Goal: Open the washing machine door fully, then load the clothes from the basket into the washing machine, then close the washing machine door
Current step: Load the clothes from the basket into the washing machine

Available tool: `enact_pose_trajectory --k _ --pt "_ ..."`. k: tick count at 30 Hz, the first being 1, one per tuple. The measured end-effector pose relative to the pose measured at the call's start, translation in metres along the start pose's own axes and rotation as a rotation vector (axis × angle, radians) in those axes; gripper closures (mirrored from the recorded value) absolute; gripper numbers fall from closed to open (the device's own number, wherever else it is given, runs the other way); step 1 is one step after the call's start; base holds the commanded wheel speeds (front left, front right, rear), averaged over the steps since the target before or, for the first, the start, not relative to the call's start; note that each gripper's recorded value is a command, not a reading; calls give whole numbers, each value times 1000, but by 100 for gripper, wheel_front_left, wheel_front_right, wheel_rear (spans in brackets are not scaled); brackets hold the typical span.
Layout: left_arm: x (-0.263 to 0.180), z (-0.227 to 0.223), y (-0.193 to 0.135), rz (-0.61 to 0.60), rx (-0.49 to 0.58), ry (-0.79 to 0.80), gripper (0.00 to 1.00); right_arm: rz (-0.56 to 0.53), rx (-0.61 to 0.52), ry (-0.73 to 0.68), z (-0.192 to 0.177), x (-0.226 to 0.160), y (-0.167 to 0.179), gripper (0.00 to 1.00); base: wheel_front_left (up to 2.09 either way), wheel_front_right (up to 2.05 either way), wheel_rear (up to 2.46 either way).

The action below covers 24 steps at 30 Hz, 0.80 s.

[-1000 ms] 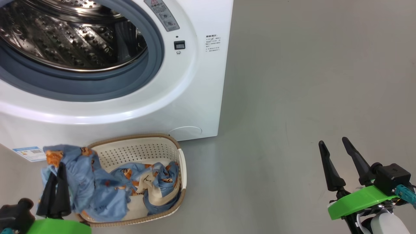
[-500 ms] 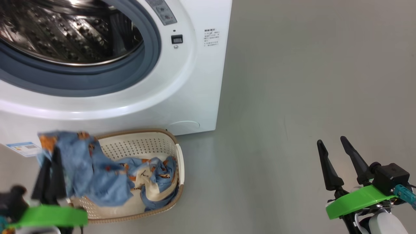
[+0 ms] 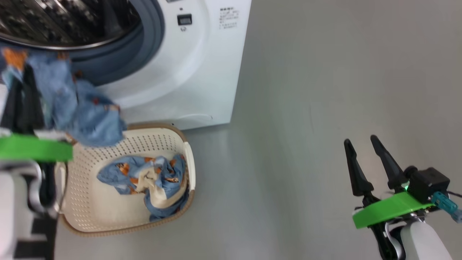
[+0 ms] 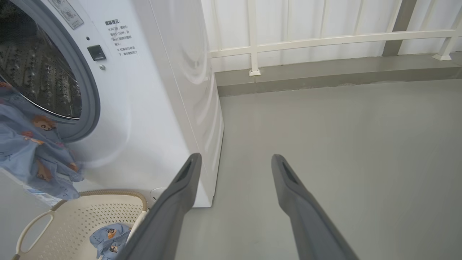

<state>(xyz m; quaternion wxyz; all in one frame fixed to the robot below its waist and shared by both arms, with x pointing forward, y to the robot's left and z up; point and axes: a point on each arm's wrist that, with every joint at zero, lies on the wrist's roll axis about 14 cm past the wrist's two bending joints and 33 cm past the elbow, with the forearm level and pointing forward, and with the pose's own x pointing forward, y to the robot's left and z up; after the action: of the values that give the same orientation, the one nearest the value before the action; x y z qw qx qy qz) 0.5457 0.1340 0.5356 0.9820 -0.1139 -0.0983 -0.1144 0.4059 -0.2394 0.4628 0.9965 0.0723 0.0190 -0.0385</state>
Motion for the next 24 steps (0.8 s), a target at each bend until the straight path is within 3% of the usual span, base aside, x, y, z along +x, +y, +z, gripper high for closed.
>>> enact_pose_trajectory --k 9,24 --pt "62 -45 9 -2 5 103 100 9 7 14 -11 24 7 0 0 0 0" --pt "120 -139 15 7 5 338 100 3 -32 56 -28 42 2 0 0 0 0"
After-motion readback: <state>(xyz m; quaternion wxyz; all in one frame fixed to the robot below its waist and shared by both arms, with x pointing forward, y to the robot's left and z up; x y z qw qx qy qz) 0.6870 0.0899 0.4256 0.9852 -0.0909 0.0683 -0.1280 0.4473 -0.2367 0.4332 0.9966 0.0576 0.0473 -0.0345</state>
